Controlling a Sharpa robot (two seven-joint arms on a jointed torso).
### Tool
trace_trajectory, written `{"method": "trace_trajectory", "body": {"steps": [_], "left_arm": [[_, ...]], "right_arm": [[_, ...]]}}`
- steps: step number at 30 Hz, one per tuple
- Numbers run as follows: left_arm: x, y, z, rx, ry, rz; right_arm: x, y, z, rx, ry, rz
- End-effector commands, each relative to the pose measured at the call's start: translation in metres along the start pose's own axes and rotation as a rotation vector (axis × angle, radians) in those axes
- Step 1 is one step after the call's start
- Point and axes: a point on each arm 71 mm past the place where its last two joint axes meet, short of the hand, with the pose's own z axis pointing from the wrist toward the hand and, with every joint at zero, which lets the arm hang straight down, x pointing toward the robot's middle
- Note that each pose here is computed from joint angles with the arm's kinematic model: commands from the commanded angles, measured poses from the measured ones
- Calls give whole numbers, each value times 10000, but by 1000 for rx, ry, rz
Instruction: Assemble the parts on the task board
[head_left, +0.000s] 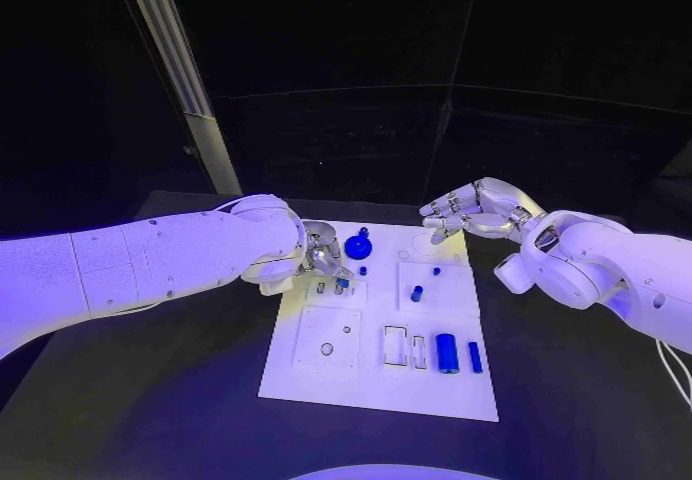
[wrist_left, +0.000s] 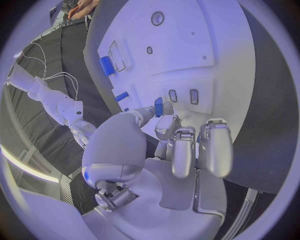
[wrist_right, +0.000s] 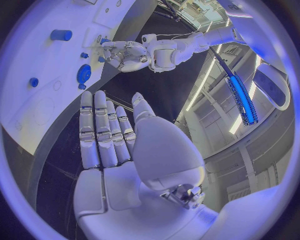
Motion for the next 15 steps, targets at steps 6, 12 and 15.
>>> {"method": "trace_trajectory", "body": {"steps": [6, 12, 15], "left_arm": [[6, 19, 11, 3, -96, 26], [61, 57, 32, -23, -80, 33], [82, 79, 47, -34, -72, 35]], "right_arm": [[-5, 15, -3, -9, 7, 1], [-8, 13, -6, -9, 6, 0], [-10, 13, -7, -10, 6, 0]]}}
